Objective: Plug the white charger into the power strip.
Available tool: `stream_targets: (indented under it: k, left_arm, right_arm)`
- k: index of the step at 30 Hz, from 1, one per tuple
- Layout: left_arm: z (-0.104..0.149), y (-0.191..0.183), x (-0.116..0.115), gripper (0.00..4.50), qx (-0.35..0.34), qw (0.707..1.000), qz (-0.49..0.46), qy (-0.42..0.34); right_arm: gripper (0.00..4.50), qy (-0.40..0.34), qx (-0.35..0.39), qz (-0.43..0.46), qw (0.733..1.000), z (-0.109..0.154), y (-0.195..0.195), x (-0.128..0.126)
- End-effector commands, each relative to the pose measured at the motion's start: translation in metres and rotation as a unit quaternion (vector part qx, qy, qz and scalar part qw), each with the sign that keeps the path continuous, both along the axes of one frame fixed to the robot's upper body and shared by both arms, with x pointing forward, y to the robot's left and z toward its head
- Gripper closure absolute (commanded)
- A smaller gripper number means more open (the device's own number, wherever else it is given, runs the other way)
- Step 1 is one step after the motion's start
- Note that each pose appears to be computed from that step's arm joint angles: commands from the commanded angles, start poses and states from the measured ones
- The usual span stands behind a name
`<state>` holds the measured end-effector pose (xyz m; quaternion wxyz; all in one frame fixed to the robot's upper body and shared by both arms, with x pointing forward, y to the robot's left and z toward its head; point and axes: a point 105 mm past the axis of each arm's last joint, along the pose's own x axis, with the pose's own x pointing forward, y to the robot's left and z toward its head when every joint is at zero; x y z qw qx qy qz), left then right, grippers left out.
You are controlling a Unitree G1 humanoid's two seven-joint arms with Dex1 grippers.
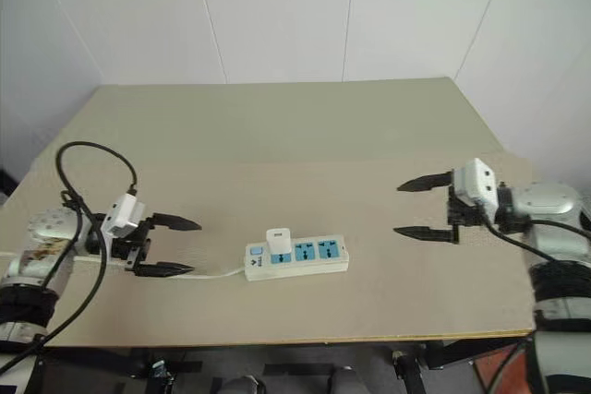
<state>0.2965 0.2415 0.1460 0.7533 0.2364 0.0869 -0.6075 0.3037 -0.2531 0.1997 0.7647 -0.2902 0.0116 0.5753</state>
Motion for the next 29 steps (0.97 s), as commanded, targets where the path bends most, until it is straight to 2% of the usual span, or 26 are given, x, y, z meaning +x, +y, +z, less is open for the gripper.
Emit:
stream_targets:
  k: [1, 6, 11, 29]
  left_arm:
    - [0.023, 0.017, -0.005, 0.02, -0.002, 0.999, 0.019, -0.037]
    - [0.020, 0.019, -0.009, 0.02, -0.006, 0.999, 0.022, -0.031]
    - [0.012, 0.010, -0.008, 0.02, -0.014, 1.000, 0.012, -0.022]
    - [0.016, 0.000, 0.013, 0.02, 0.010, 1.000, -0.007, -0.028]
  right_arm:
    - [0.00, 0.012, -0.013, 0.009, 1.000, 0.010, -0.015, -0.021]
    - [0.00, 0.024, -0.025, 0.003, 0.999, 0.009, -0.025, -0.035]
    - [0.00, 0.018, -0.028, 0.001, 0.999, 0.010, -0.024, -0.034]
    - [0.00, -0.006, -0.025, -0.011, 1.000, -0.008, -0.018, -0.043]
